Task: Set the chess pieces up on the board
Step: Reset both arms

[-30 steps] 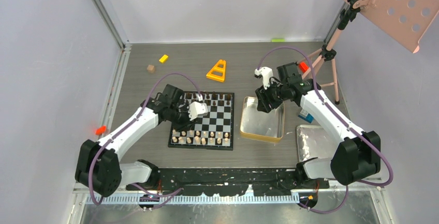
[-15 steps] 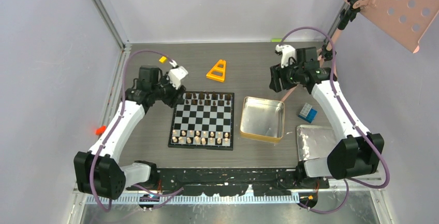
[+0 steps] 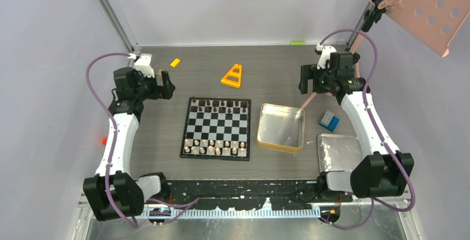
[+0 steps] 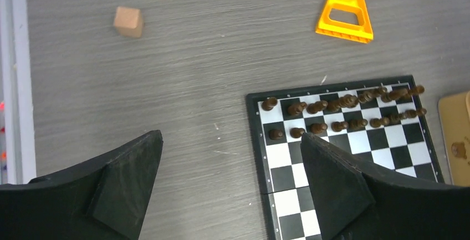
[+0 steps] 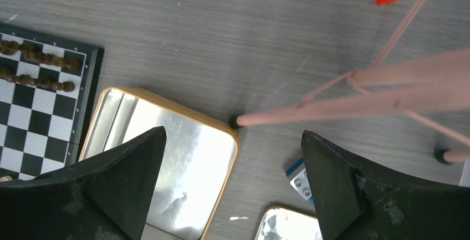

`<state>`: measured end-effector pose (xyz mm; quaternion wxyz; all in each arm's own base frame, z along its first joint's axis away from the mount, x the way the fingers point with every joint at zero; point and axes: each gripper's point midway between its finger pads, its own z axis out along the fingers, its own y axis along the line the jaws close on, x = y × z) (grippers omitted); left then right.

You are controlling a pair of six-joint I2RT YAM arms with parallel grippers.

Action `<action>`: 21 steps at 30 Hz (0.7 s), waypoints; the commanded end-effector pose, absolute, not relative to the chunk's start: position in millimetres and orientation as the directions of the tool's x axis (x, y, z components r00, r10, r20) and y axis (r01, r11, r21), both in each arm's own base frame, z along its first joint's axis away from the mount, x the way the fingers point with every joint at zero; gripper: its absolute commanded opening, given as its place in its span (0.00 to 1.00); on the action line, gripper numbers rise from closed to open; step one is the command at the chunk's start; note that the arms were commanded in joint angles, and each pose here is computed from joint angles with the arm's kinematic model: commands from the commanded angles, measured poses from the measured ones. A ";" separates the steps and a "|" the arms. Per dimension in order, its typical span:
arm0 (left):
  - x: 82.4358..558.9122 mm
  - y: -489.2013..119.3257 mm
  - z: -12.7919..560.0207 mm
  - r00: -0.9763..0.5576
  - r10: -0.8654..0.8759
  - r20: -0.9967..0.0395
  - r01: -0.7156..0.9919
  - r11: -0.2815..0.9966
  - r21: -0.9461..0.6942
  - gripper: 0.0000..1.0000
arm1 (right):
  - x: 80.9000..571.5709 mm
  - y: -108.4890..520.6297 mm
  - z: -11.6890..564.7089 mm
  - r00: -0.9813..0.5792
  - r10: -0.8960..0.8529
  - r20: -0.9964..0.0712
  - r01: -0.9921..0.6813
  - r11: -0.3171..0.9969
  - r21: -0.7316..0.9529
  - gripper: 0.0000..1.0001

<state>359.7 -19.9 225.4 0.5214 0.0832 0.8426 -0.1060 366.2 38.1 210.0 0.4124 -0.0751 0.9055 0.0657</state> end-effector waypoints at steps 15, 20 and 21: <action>297.0 23.2 241.4 -0.331 -0.003 -0.944 0.063 0.998 -0.025 1.00 | 281.8 15.5 229.6 -0.477 0.041 -0.878 -0.026 0.998 0.061 1.00; 289.3 16.3 242.4 -0.264 0.021 -0.964 0.097 0.995 -0.005 1.00 | 277.6 15.6 223.3 -0.465 0.027 -0.885 -0.038 0.998 0.051 1.00; 289.1 15.8 239.4 -0.268 0.023 -0.963 0.102 0.995 -0.005 1.00 | 277.6 14.6 224.7 -0.459 0.022 -0.888 -0.037 0.998 0.044 1.00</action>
